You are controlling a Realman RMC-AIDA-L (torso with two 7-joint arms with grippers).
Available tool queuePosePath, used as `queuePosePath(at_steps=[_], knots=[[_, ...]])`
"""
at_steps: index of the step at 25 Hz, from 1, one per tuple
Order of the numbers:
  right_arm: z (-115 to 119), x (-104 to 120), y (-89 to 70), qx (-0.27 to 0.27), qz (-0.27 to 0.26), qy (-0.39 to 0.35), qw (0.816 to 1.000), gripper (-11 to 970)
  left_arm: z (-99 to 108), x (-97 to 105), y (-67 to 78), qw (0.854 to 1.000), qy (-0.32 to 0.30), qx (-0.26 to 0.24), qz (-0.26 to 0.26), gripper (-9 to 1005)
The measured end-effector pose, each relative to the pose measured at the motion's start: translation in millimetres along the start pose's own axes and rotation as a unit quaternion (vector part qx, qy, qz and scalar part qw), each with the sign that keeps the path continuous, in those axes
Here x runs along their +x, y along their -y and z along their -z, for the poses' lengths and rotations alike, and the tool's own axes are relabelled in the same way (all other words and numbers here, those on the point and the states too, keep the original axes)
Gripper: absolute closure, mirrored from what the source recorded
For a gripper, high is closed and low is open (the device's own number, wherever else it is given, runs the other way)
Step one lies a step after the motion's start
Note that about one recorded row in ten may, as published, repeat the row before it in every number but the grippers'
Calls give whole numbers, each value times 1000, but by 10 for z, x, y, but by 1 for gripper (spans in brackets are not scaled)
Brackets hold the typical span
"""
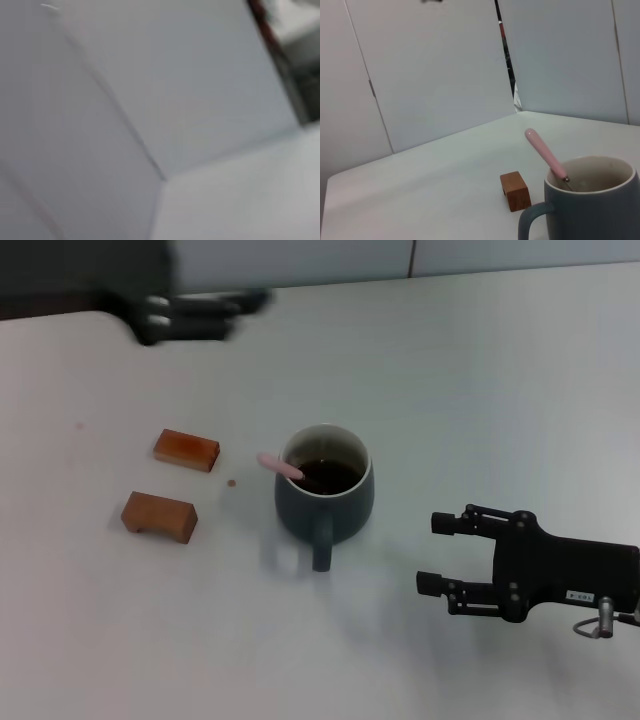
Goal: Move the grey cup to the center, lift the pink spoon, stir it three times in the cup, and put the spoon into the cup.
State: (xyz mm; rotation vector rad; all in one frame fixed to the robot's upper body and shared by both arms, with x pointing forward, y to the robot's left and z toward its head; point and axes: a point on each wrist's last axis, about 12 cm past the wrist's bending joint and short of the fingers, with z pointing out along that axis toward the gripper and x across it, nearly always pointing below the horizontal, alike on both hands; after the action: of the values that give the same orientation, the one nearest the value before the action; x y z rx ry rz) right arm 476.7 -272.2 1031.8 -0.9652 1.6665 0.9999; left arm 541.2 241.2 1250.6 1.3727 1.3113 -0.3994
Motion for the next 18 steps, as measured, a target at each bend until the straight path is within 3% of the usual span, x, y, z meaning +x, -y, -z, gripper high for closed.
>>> queuePosePath(at_steps=[3,6,12,18], knots=[[17,-6,1,3,4,5,1000,171,321,406,77,997,30,-49,53,297],[18,-17,2,3,7,8,1000,171,445,773,264,993,31,-63,90,258],[12,-63,13,3,17,23,1000,171,454,1281,782,985,64,-52,153,218],[24,-94,-3,4,31,42,999,172,342,1534,1234,976,93,-39,192,218]])
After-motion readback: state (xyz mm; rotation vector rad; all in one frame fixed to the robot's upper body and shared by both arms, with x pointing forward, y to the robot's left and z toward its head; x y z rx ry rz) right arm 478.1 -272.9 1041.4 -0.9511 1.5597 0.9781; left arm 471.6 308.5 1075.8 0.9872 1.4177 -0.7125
